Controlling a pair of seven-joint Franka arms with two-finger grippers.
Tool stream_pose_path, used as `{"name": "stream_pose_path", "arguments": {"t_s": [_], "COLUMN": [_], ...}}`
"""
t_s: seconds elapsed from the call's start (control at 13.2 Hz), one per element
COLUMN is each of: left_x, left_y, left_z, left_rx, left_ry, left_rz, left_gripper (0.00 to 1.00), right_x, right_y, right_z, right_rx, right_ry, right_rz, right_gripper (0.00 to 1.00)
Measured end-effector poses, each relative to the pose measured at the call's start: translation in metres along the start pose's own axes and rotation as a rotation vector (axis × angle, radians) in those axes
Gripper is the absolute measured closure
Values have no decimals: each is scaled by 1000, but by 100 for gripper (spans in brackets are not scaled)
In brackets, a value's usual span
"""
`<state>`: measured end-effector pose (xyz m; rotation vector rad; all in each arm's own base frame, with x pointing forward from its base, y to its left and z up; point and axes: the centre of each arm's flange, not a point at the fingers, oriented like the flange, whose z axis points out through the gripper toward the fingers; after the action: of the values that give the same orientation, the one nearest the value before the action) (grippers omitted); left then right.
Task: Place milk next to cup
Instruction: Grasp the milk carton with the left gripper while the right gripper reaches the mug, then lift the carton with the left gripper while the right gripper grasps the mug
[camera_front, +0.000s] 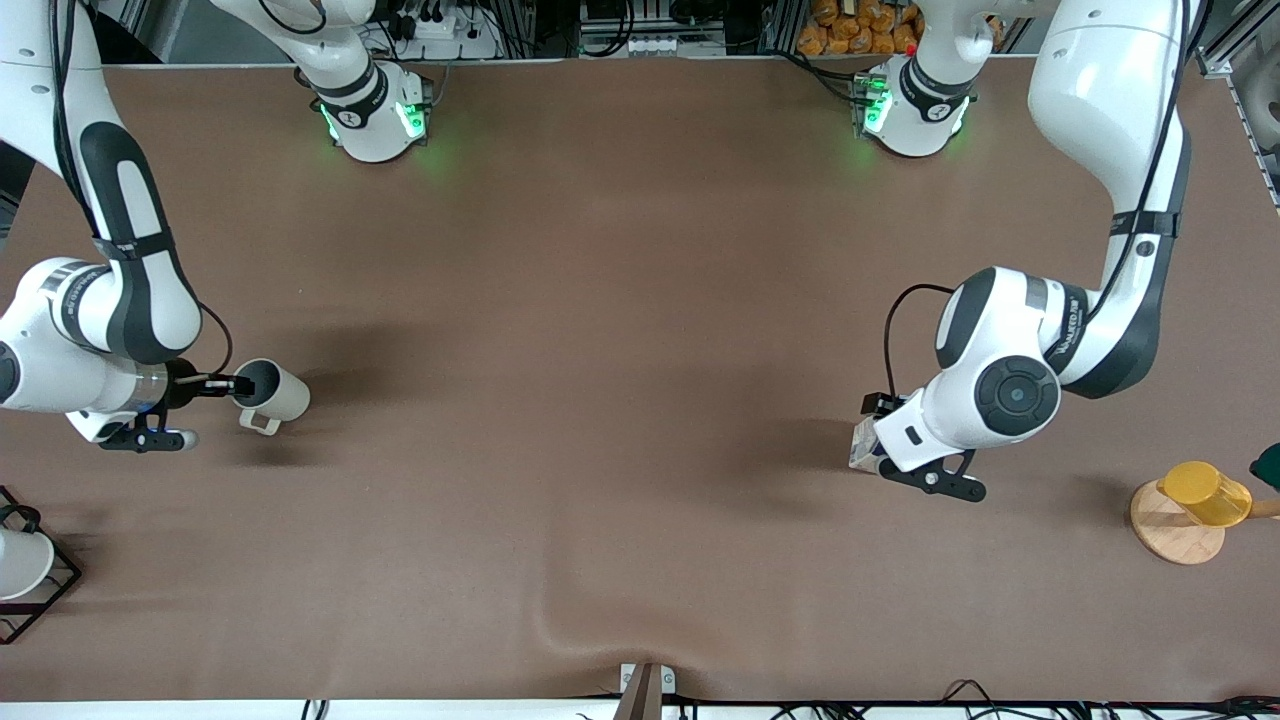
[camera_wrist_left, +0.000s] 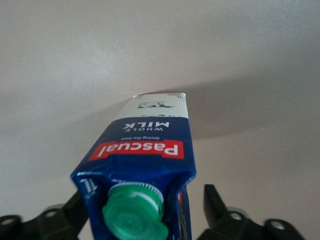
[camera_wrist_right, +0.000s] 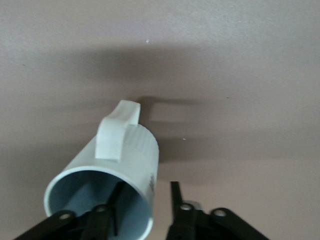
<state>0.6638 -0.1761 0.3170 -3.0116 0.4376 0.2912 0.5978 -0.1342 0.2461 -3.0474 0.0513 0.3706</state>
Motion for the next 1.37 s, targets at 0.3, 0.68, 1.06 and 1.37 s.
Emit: {"name": "stream_pose_path", "arguments": {"t_s": [0.3,0.68,1.06,1.37], "left_x": [1,-2,-16,-21], "left_y": [-3,-14,-18,-18], "left_z": [3,-21,-63,-77], "left_rx": [-8,-7,-26,-32], "left_ry": [-7,33,64,76], "left_rz": [-18,-36,-65,-84], "left_gripper": [51,61,66,66], "right_x": [6,18,12,-13], "right_y": [-23,-94,-235,-352], "right_z": [-12,-78,-106,-111], "right_rx": [6,16,56,60], "right_ry": [0,-41,-30,-17], "right_rz": [-1,81,247,374], "right_gripper": [96,96,96,96]}}
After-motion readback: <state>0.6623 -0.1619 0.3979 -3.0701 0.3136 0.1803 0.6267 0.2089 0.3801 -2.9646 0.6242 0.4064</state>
